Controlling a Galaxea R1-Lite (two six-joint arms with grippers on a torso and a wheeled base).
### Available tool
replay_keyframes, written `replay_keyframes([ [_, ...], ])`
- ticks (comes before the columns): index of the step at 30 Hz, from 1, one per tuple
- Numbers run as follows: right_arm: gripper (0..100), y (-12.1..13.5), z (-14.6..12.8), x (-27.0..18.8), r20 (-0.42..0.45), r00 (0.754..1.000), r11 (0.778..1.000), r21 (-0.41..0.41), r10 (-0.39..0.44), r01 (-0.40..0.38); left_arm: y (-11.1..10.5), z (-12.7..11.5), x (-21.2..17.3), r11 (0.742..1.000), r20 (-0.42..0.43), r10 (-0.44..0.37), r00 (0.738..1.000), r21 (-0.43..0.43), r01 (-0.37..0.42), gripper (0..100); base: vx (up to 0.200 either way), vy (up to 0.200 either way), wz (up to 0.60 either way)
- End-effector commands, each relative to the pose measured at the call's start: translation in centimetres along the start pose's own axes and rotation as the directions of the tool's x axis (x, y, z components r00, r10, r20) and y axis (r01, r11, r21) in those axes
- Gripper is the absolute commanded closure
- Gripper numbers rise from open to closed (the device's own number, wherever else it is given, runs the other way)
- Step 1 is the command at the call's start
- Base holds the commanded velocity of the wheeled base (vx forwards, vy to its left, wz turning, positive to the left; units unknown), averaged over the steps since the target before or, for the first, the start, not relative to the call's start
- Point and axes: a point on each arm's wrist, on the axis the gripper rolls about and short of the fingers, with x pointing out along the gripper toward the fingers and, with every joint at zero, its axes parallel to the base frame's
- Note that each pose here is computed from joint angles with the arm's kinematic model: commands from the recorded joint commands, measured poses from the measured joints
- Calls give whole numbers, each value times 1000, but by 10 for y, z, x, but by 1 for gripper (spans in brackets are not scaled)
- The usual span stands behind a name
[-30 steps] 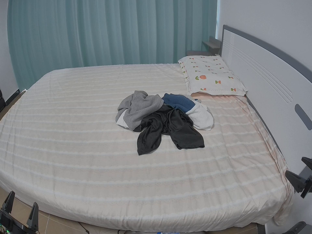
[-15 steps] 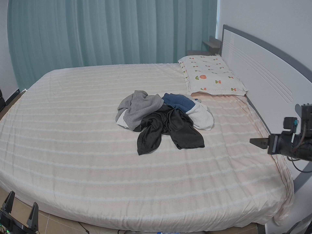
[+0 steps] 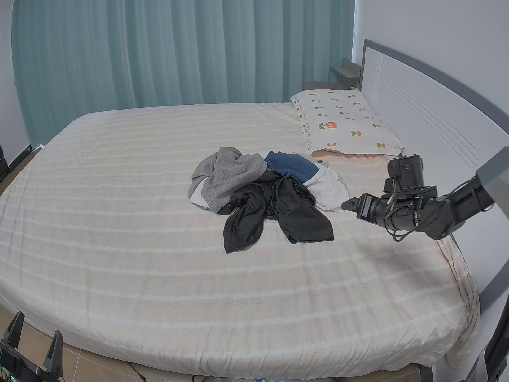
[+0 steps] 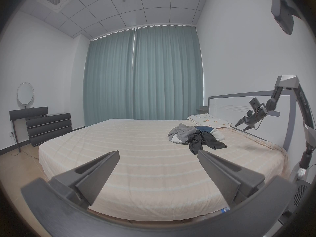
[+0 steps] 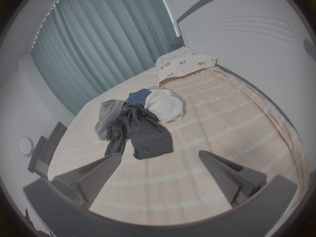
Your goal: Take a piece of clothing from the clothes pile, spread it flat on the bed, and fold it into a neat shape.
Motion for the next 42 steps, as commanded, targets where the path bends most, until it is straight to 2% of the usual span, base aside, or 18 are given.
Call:
replay_keyframes([
  [1,0,-5,-20,52,-46,999,999,12,-29,30,0,-5,0,1000,2,0,1000,0,0,0,0,0,0],
  [7,0,-2,-27,85,-39,999,1000,9,-28,29,0,-5,0,1000,1,0,1000,0,0,0,0,0,0],
  [14,0,3,-48,124,-34,998,999,-4,-49,49,0,-5,0,1000,2,0,1000,0,0,0,0,0,0],
  [18,0,6,-60,148,-3,997,997,-9,-78,78,0,-5,0,1000,2,0,1000,0,0,0,0,0,0],
  [42,0,16,-75,183,51,997,999,7,-52,52,0,-5,0,1000,2,0,1000,0,0,0,0,0,0],
])
